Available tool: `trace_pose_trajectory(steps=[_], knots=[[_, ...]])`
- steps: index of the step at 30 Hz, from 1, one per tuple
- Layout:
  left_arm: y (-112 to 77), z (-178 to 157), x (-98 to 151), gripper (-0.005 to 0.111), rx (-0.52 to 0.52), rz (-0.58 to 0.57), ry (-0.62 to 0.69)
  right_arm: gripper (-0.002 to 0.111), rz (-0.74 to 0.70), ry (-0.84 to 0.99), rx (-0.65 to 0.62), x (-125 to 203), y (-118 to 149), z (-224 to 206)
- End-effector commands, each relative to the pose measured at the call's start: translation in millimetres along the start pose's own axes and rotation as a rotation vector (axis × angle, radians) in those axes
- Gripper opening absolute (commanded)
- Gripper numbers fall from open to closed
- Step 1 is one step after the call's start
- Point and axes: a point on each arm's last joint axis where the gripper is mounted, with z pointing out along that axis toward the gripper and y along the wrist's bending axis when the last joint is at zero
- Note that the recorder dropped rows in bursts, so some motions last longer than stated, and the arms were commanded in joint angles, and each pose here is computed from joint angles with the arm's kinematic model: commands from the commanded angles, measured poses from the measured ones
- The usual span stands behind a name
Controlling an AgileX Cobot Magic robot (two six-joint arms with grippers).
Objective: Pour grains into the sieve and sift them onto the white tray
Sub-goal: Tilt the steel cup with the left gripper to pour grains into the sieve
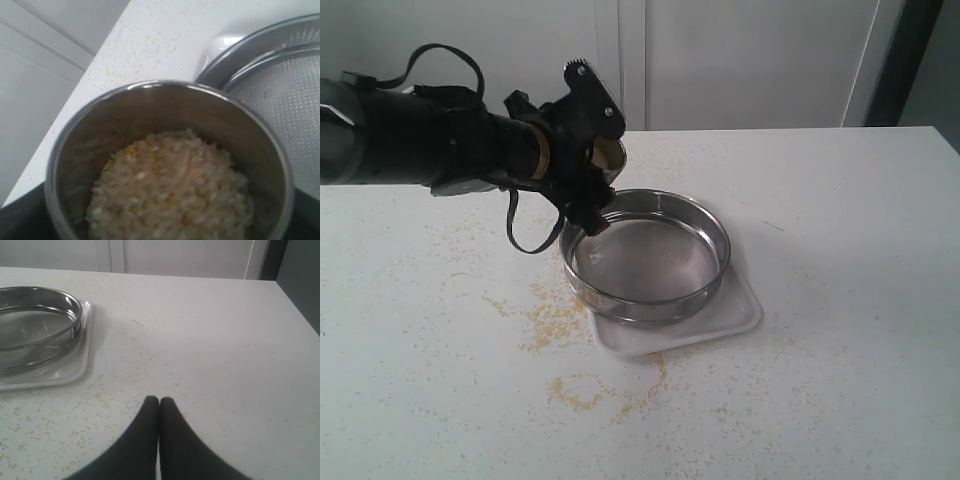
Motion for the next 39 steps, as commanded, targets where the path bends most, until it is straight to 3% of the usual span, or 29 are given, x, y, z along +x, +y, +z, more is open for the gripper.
trace_pose_trajectory(steps=[1,13,22,39], knots=[[-0.5,2,-2,0.0,-0.008,0.077,0.014,0.0,-0.006,-0.016,0.001,0,0,0],[-0.2,2,-2,0.0,-0.01,0.381,0.014,0.0,-0.006,-0.016,0.001,0,0,0],[-6.4,13,6,0.0,0.015,0.532,0.043,0.0,-0.006,-0.016,0.001,0,0,0],[-5.6,13,4,0.0,0.014,0.67,0.038,0.0,-0.006,-0.016,0.001,0,0,0]])
